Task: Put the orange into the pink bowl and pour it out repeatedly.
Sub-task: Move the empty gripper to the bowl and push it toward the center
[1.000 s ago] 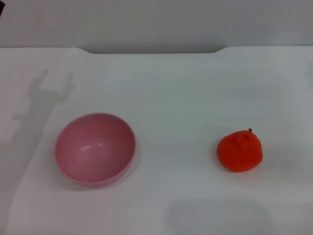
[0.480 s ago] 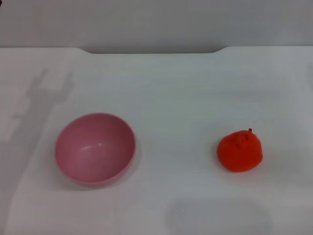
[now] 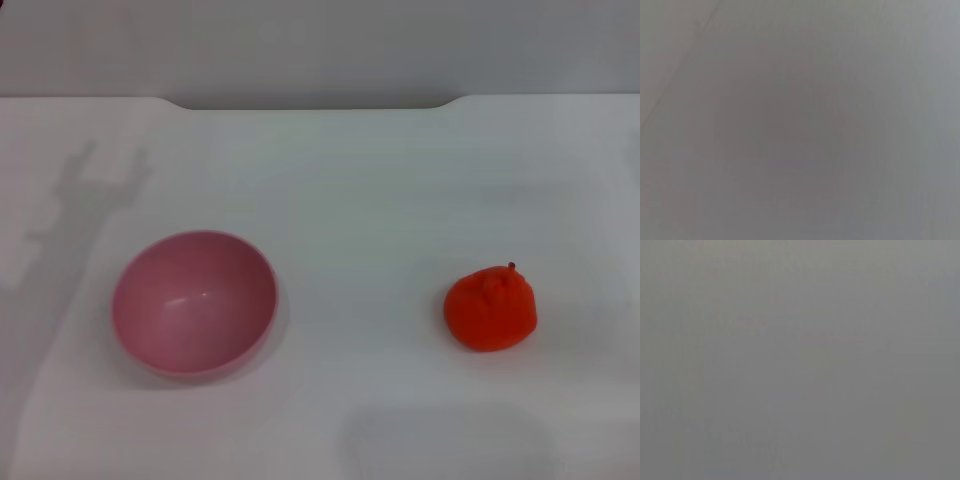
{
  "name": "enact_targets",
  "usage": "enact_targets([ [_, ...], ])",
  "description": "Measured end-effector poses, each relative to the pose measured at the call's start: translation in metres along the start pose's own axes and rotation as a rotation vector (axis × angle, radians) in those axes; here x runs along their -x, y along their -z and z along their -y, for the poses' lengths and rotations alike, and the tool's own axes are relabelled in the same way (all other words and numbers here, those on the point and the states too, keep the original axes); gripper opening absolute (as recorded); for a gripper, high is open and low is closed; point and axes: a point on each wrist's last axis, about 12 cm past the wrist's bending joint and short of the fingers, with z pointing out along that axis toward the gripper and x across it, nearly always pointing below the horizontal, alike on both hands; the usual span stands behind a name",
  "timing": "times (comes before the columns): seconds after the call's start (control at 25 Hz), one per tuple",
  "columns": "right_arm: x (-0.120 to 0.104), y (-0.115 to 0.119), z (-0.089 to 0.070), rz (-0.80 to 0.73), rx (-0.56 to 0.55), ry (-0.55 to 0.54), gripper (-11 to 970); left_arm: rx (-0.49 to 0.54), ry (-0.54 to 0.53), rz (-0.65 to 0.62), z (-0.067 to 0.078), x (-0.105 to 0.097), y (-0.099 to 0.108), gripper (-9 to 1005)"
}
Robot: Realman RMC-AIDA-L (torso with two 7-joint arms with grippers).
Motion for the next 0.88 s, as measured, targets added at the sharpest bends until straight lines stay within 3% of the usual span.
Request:
enact_targets([
  [0.64,0.001,-0.004,0.000,0.005,0.007,0.006,689,-0.012,0.006,-0.012,0.001,-0.001,-0.004,763],
  [0.88,0.001,-0.005,-0.001,0.002,0.014,0.006,689,-0.132,0.105,-0.164,-0.005,0.009,-0.027,759],
])
